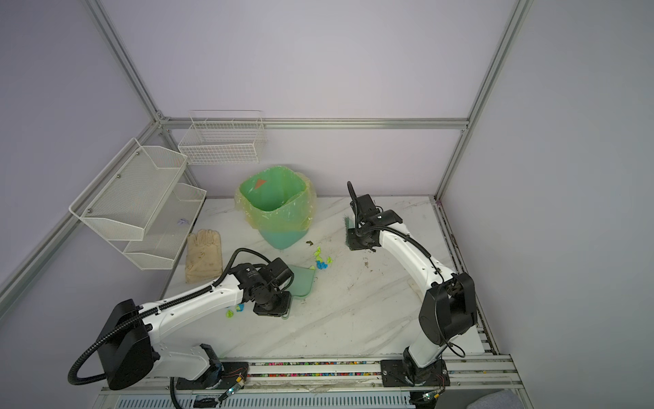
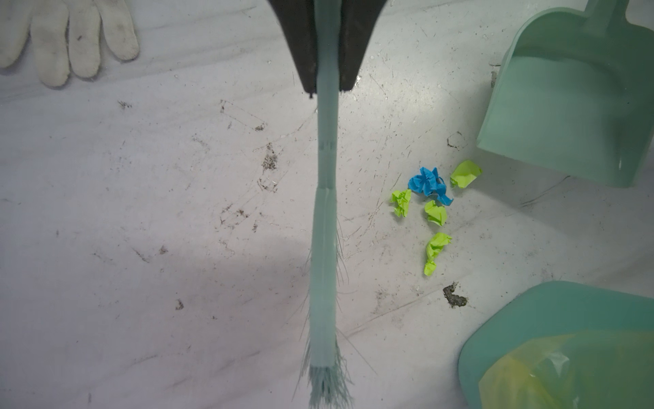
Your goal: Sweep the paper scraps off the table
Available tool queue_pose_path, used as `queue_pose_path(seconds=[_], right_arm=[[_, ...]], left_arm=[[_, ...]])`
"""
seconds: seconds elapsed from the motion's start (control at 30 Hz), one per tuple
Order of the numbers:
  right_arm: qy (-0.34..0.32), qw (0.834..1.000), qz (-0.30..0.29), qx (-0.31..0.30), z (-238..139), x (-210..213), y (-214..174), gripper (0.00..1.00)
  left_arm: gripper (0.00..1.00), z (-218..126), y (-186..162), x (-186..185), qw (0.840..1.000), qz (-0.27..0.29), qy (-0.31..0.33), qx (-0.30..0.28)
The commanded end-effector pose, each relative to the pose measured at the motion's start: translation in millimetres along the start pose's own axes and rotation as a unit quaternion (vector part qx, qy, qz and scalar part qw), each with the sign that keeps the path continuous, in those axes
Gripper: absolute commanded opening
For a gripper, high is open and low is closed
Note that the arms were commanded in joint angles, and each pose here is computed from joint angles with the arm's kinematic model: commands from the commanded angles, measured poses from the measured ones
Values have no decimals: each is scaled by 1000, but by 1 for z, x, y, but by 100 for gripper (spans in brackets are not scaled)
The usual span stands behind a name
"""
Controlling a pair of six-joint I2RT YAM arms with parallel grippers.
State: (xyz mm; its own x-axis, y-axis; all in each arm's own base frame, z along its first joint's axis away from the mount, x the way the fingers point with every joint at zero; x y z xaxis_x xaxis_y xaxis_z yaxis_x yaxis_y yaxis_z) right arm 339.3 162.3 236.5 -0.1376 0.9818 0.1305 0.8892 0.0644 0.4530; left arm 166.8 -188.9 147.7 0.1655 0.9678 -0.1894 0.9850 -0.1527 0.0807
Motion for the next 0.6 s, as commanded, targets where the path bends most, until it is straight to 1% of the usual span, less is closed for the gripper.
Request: queue_pose_path(seconds=[0.0,0.13,0.33,0.37,0.57], right_arm=[[-7,1000,-24,-8,-1,8,3,0],[2,999,-33,-5,7,18,-4,0],[-7,999,-40,2,15,23,-12,0],[-10,999,-38,3,16,22,-13,0],[10,999,-48,10,22,31,-21,0]], left_arm=[[0,6,-3,-4,1000,-4,-19,6],[0,7,-2,-7,1000,-3,-27,10],[0,13,-3,-7,999,4,-28,19],[0,21,-3,-6,999,1,-17,32],[0,28,2,-10,999,9,-16,35]])
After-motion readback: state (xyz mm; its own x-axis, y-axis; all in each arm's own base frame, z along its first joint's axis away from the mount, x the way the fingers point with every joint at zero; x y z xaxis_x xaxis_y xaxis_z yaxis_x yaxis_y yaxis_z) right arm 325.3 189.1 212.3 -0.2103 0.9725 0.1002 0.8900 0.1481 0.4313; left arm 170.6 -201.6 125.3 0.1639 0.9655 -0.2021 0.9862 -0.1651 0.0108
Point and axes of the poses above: each gripper's point midway between its finger pads, its own z axis out along the fingers, its own x axis along the line the jaws close on, y = z × x, the point moved 6 cm from there along -z, back along the fingers, and after that the axes turned 5 degrees about z, right-handed, at the moved point
